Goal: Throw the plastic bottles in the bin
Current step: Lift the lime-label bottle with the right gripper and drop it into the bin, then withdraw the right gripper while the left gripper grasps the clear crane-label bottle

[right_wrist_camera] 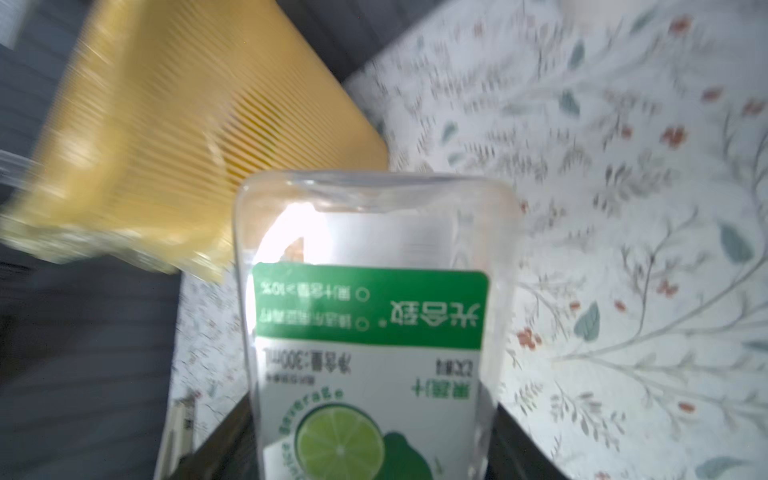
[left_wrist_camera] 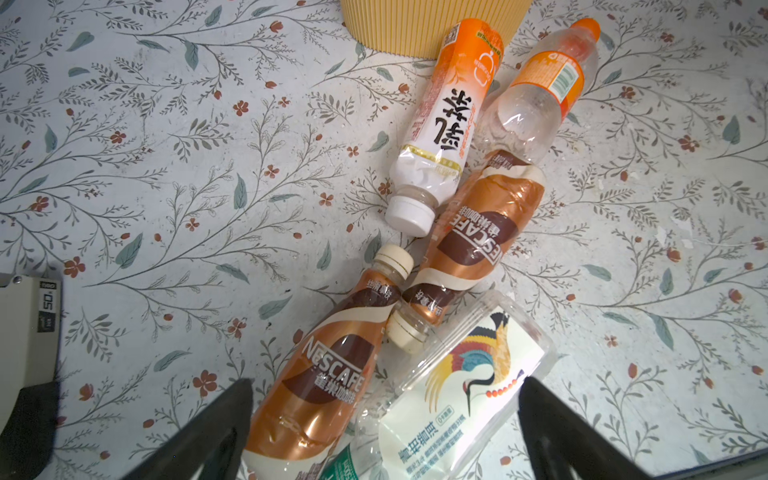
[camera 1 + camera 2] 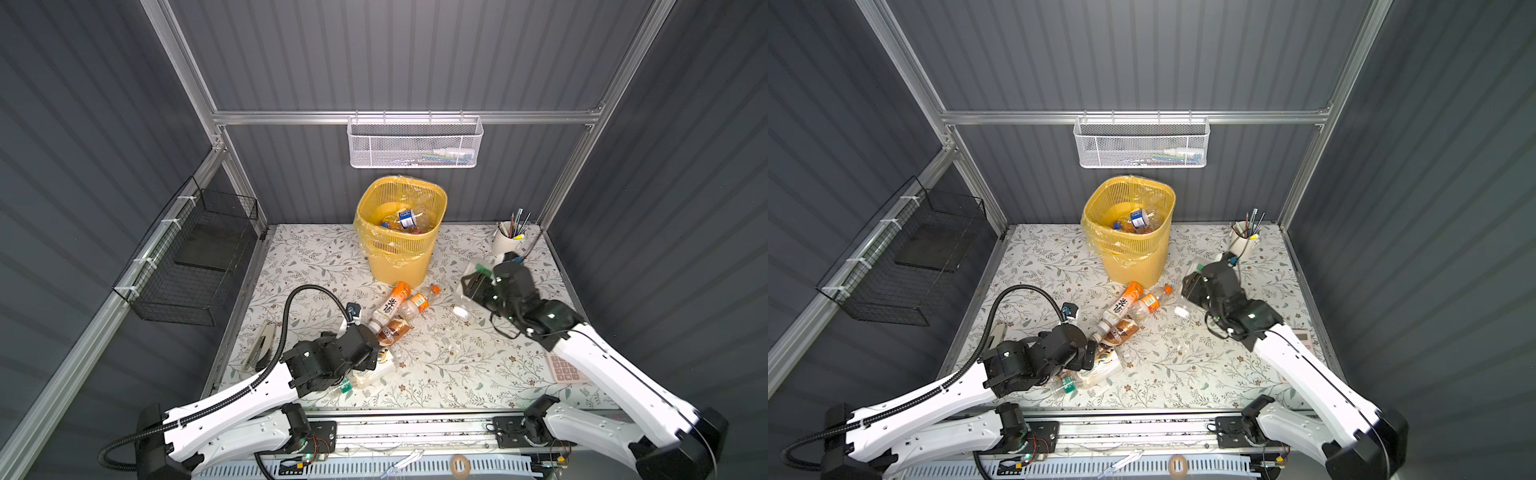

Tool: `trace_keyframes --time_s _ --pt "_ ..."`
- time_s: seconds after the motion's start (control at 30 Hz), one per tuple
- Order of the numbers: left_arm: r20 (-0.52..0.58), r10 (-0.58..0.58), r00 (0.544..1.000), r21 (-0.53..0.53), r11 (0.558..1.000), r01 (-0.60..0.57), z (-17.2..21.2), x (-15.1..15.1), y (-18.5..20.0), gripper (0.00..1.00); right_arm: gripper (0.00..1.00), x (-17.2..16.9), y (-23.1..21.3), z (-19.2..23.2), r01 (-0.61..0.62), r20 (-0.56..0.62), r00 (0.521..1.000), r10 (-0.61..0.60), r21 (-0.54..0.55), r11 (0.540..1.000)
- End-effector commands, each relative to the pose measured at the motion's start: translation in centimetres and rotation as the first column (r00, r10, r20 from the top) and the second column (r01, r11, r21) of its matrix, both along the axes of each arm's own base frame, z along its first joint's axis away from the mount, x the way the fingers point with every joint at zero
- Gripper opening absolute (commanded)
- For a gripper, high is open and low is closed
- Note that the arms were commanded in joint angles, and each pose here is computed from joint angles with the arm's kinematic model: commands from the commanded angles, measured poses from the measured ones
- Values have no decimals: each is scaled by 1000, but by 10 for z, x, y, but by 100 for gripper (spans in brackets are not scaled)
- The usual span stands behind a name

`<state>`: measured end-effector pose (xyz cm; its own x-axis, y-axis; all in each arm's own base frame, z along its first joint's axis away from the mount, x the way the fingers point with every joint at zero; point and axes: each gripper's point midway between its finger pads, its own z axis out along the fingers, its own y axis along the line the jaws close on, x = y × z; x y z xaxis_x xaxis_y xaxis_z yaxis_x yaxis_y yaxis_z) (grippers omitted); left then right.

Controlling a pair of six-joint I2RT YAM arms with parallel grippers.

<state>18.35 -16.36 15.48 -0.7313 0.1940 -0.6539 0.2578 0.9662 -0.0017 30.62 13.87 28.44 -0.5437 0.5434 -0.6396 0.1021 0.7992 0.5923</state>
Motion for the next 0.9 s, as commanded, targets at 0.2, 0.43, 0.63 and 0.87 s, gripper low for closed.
trace_keyframes --time_s 0.2,0.43,0.63,0.87 --pt "-33 -23 999 25 999 23 -11 0 -8 100 59 54 23 148 -121 283 951 123 -25 992" --pt "-65 -28 997 62 998 32 -19 1 -16 100 68 137 116 134 -378 152 916 370 25 925" --pt "-90 -67 994 82 994 75 -17 0 -22 100 99 154 99 149 -298 146 940 309 -94 950" --pt "-180 -144 973 88 983 162 -31 -10 -36 100 99 121 50 152 -191 220 954 203 -72 979"
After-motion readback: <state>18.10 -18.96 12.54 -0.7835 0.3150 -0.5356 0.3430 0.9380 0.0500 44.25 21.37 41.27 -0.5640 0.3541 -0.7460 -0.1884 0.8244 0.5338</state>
